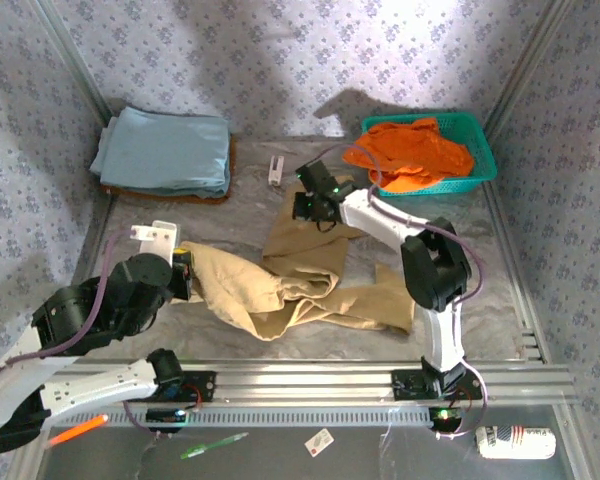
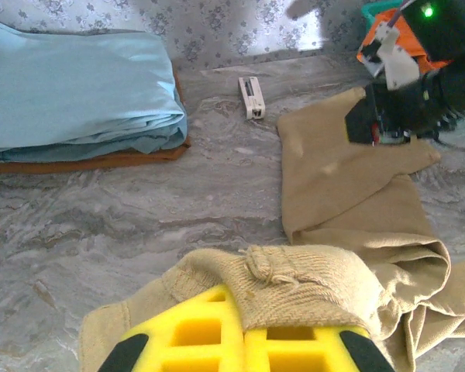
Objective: Fold and stack the trousers
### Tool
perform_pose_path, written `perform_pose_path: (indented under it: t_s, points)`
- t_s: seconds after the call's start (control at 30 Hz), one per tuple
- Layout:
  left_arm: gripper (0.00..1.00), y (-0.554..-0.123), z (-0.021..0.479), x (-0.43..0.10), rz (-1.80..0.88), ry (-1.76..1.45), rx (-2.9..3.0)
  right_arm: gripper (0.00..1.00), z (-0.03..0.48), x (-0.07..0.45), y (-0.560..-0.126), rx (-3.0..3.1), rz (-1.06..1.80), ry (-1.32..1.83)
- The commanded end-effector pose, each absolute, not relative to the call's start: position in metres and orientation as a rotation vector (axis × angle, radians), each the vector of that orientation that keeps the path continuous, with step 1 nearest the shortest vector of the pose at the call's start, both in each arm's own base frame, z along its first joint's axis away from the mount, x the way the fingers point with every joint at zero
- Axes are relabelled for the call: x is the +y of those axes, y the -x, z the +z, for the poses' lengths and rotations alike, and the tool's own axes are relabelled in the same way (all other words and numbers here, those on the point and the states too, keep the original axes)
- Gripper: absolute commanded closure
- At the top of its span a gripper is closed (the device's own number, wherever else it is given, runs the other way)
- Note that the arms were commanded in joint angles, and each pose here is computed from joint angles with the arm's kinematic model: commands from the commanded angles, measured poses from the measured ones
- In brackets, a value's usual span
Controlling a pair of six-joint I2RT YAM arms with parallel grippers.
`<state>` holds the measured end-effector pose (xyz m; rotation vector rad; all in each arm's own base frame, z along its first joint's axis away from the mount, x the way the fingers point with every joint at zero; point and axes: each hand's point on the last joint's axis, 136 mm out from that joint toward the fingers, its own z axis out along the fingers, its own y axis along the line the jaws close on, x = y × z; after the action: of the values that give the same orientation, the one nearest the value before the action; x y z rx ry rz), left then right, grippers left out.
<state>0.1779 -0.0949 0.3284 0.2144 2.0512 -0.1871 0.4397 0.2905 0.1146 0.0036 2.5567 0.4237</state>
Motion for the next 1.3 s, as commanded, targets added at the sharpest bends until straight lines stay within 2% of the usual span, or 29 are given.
perform_pose_path:
  t_s: [0.0,0.27,0.47,0.6,0.63,0.7,0.77,0.8,0.9,1.1,1.27]
  points:
    - [1.00,-0.183,0.341,-0.099,-0.217,-0.176,2.011,1.00,0.052,0.241,-0.442,2.728,0.187,-0.040]
    - [1.00,-0.185,0.346,-0.099,-0.219,-0.178,1.990,1.00,0.010,0.179,-0.408,2.861,0.100,-0.176]
    - [1.00,-0.186,0.350,-0.097,-0.206,-0.184,1.972,1.00,0.011,0.123,-0.360,2.884,0.139,-0.334]
    - [1.00,-0.188,0.348,-0.098,-0.195,-0.186,1.970,1.00,0.033,0.091,-0.340,2.829,0.171,-0.385]
    - [1.00,-0.188,0.347,-0.098,-0.194,-0.186,1.971,0.94,0.042,0.087,-0.337,2.813,0.155,-0.380]
    - [1.00,-0.189,0.344,-0.100,-0.196,-0.186,1.973,0.70,0.070,0.077,-0.331,2.752,0.120,-0.374]
    - [1.00,-0.190,0.342,-0.101,-0.199,-0.184,1.979,0.54,0.095,0.069,-0.320,2.693,0.121,-0.405]
    - [1.00,-0.190,0.340,-0.102,-0.200,-0.183,1.984,0.50,0.105,0.066,-0.309,2.679,0.132,-0.431]
    - [1.00,-0.190,0.332,-0.103,-0.200,-0.178,2.000,0.48,0.113,0.063,-0.270,2.649,0.210,-0.556]
    - [1.00,-0.191,0.316,-0.103,-0.181,-0.167,2.029,0.49,0.094,0.065,-0.180,2.602,0.443,-0.860]
    - [1.00,-0.194,0.308,-0.104,-0.154,-0.164,2.054,0.49,0.073,0.071,-0.140,2.561,0.617,-1.079]
